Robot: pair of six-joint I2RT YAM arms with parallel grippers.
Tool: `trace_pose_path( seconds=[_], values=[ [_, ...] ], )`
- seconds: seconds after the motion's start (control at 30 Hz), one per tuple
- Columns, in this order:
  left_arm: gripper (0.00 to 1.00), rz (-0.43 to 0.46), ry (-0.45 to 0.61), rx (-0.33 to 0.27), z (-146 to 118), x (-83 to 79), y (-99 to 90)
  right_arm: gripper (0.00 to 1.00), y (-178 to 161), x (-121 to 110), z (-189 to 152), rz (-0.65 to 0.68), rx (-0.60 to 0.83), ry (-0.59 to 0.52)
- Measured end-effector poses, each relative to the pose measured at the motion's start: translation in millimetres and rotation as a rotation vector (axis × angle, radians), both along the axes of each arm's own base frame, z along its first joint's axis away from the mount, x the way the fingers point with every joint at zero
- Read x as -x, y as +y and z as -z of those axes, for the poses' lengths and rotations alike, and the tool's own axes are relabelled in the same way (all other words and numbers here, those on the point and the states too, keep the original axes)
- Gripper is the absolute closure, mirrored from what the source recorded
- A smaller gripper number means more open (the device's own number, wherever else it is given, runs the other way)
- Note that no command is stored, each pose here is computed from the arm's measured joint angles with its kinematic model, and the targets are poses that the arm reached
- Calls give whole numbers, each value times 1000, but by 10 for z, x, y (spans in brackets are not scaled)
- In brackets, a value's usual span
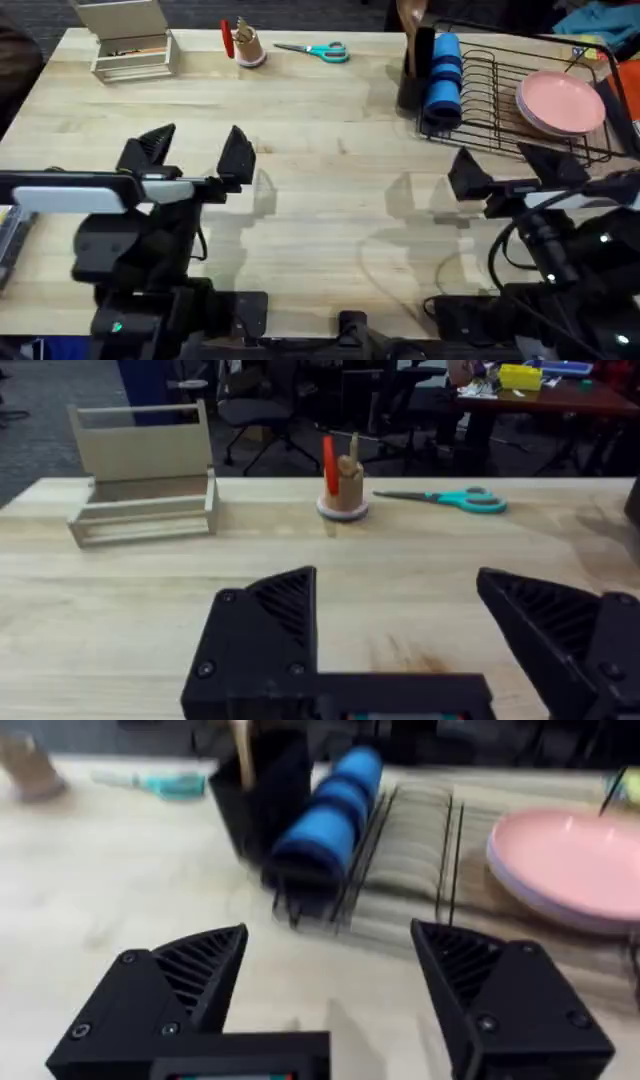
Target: Pick up the spoon on the table one by one and put them onto the rack
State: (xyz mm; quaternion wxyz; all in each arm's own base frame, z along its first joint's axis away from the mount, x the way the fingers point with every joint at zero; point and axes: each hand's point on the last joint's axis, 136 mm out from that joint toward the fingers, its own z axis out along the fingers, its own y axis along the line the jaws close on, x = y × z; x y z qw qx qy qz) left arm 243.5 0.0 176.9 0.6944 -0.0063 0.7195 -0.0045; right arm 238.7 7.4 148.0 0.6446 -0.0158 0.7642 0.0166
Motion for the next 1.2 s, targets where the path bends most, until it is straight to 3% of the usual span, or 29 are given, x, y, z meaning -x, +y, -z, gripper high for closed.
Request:
trace_pose_path(
  seconds=[0.17, 0.4, 0.53, 0.8, 0.97, 1.2],
  values=[
    [8, 0, -25, 0, -353, 68, 1, 6, 22, 134, 26, -12, -3, 101],
    [8, 0, -31, 0, -831, 61, 1, 6, 37, 271, -634, -20, -4, -15],
    [8, 1, -6, 0, -1039, -9, -2, 6, 42, 287, -833, -23, -3, -24],
    [8, 47, 60, 2, -1401, -218, -82, 7, 46, 148, -1223, -26, -5, 25],
    [8, 68, 144, 6, -1498, -334, -119, 6, 46, -14, -1527, -26, -6, 65],
    [8, 71, 286, 11, -1544, -441, -126, 6, 46, -246, -1686, -27, -9, 210]
  ],
)
